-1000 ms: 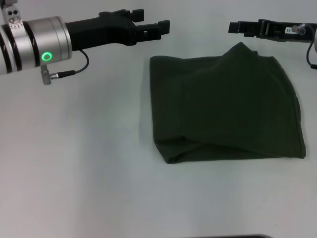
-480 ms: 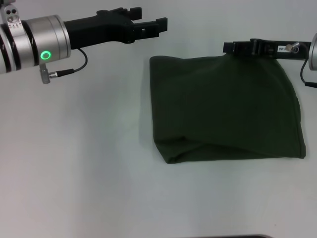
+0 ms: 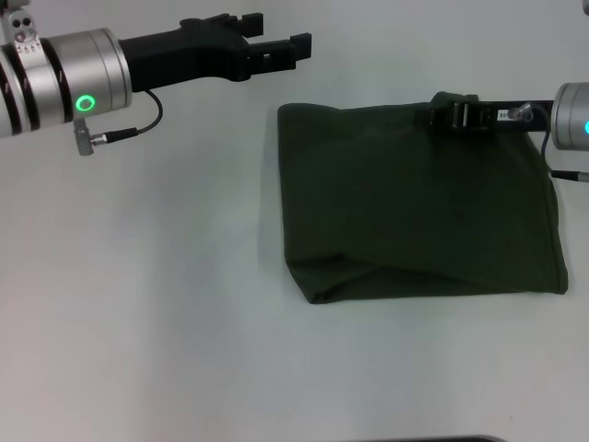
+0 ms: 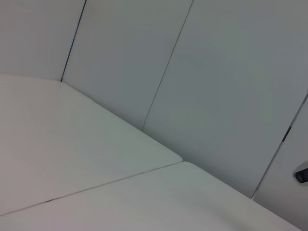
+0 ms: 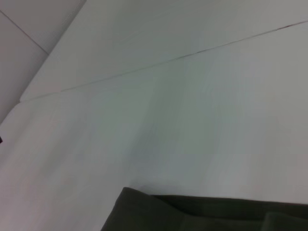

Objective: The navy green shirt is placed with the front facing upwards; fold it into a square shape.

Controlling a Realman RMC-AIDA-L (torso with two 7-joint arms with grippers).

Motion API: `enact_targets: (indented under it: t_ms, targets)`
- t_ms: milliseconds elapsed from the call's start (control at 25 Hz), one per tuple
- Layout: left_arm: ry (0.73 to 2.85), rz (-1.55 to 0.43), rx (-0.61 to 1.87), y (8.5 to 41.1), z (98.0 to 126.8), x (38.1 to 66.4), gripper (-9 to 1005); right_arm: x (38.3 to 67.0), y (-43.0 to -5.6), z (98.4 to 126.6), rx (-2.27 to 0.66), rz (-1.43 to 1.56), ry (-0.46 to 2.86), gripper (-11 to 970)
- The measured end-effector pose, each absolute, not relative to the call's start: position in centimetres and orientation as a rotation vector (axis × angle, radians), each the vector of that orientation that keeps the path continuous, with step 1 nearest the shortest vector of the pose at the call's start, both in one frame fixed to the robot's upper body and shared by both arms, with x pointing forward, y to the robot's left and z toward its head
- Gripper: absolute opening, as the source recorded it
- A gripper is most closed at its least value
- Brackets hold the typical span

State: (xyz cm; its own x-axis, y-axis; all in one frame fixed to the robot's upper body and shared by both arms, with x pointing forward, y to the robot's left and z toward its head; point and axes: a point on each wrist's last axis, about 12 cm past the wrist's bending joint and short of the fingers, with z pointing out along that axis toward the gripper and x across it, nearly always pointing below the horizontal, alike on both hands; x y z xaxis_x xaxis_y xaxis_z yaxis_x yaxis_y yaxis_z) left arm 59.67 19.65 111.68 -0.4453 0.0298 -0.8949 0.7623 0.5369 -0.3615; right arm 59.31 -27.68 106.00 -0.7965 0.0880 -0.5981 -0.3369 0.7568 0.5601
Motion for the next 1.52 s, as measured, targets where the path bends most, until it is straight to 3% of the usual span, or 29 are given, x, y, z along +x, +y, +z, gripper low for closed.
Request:
enact_targets:
  t_ms: [120,760,1120,1320,1520]
  targets:
    - [1.849,-0.991,0.650,19.7,111.6,59.7,917,59.4,-27.7,105.9,-0.174,0.881,2.333,61]
    - [1.854,-0.962,0.661,20.1,111.5,59.7,917,59.6,-28.0,108.2,-0.232,0.970,2.198,54]
    - [1.879,-0.862,0.730,20.8,111.3,60.2,917,56.9,-32.7,109.7,-0.131,1.111,2.058,357]
    - [1.917,-0.772,0.776,20.5,111.1,60.9,917,55.1,-35.6,111.0,-0.108,1.163,1.969,472]
    - [1.924,-0.775,0.787,20.1,110.7,60.7,917,54.0,-36.1,111.2,-0.142,1.219,1.969,587]
